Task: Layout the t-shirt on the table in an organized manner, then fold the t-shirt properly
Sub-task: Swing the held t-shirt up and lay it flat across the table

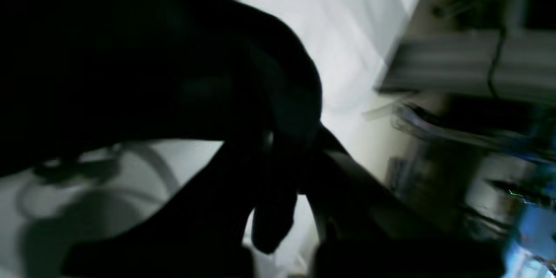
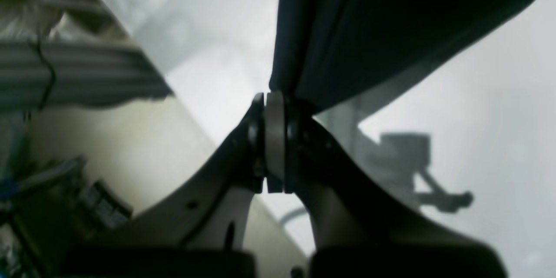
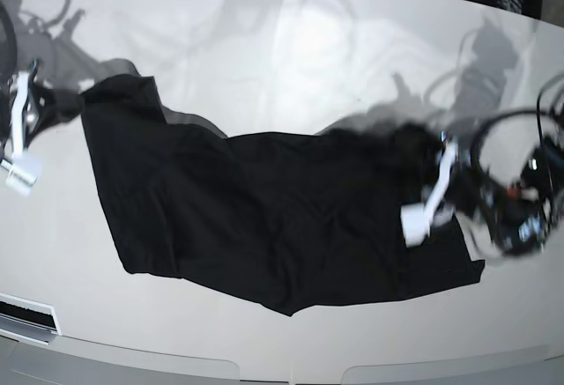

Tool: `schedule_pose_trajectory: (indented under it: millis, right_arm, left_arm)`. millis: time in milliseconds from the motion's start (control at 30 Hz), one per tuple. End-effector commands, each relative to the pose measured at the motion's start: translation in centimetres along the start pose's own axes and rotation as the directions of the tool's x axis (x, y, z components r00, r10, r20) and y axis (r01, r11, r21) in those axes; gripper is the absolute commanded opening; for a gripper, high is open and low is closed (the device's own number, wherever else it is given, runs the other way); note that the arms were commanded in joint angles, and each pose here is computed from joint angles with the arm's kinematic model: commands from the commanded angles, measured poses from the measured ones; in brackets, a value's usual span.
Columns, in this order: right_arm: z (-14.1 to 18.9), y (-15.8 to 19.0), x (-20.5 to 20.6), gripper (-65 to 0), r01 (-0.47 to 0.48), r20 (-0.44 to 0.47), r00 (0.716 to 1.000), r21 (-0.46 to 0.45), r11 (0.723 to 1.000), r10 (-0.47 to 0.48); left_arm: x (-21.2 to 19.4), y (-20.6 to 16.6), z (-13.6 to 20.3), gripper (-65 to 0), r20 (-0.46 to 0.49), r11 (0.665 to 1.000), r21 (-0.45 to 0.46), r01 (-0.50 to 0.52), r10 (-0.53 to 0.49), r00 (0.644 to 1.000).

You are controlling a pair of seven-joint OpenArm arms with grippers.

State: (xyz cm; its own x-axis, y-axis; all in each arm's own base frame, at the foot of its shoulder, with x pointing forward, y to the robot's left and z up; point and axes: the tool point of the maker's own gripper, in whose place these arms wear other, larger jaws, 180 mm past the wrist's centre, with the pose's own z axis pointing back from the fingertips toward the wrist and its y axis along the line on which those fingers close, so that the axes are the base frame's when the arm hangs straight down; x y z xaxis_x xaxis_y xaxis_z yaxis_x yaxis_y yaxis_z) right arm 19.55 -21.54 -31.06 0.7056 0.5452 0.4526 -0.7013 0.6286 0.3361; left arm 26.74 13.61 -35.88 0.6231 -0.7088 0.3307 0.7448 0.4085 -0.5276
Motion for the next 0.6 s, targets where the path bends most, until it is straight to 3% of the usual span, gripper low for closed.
schedule_pose_trajectory:
  millis: [0, 67, 133, 200, 233, 267, 333, 367, 400, 433, 467, 567]
  right_arm:
    - [1.0, -0.3, 0.9, -65.0, -0.022, 0.024, 0.999, -0.018, 1.0, 0.023]
    - [1.1, -1.3, 0.4, -65.0, -0.03, -0.011, 0.999, -0.069, 0.997, 0.03]
    - [1.7, -3.4, 2.7, -65.0, -0.059, 0.085, 0.993, -0.189, 0.98, 0.077]
    - [3.5, -6.3, 5.5, -65.0, -0.116, 0.15, 0.972, -0.36, 0.926, 0.18]
    - [5.0, -8.0, 7.2, -65.0, -0.155, 0.153, 0.956, -0.464, 0.872, 0.251]
    - [7.3, -10.0, 9.2, -65.0, -0.161, 0.156, 0.939, -0.588, 0.792, 0.307]
    - [15.0, -13.9, 13.8, -65.0, -0.032, 0.206, 0.914, -0.822, 0.569, 0.35]
    - [19.3, -14.6, 15.8, -65.0, 0.068, 0.264, 0.897, -0.876, 0.478, 0.356]
    - [22.8, -14.7, 16.9, -65.0, 0.151, 0.318, 0.879, -0.892, 0.425, 0.355]
    - [25.1, -14.2, 17.9, -65.0, 0.201, 0.369, 0.856, -0.883, 0.425, 0.362]
    - [26.3, -13.5, 18.4, -65.0, 0.22, 0.408, 0.834, -0.863, 0.454, 0.372]
    - [25.1, -11.4, 18.2, -65.0, 0.125, 0.411, 0.825, -0.801, 0.585, 0.387]
  left_arm:
    - [2.1, 0.1, 1.8, -65.0, 0.066, 0.999, 0.021, 0.032, -0.034, 0.997]
    - [2.1, 0.1, 1.8, -65.0, 0.066, 0.999, 0.021, 0.032, -0.034, 0.997]
    - [3.0, 0.5, 2.8, -65.0, 0.071, 0.997, 0.05, 0.05, -0.054, 0.996]
    - [5.8, 2.9, 5.4, -65.0, 0.121, 0.972, 0.21, 0.102, -0.129, 0.984]
    - [8.0, 4.5, 7.7, -65.0, 0.148, 0.933, 0.331, 0.142, -0.2, 0.969]
    - [10.7, 5.9, 10.9, -65.0, 0.166, 0.863, 0.468, 0.19, -0.297, 0.94]
    - [17.5, 6.2, 19.7, -65.0, 0.165, 0.652, 0.708, 0.271, -0.526, 0.834]
    - [21.0, 4.8, 24.9, -65.0, 0.171, 0.543, 0.799, 0.258, -0.617, 0.768]
    - [24.0, 3.0, 30.4, -65.0, 0.211, 0.46, 0.871, 0.174, -0.669, 0.713]
    - [25.0, 2.1, 32.7, -65.0, 0.249, 0.445, 0.888, 0.114, -0.676, 0.693]
    - [25.0, 2.0, 32.7, -65.0, 0.258, 0.457, 0.883, 0.109, -0.665, 0.701]
    - [24.4, 0.5, 31.1, -65.0, 0.283, 0.567, 0.805, 0.172, -0.622, 0.73]
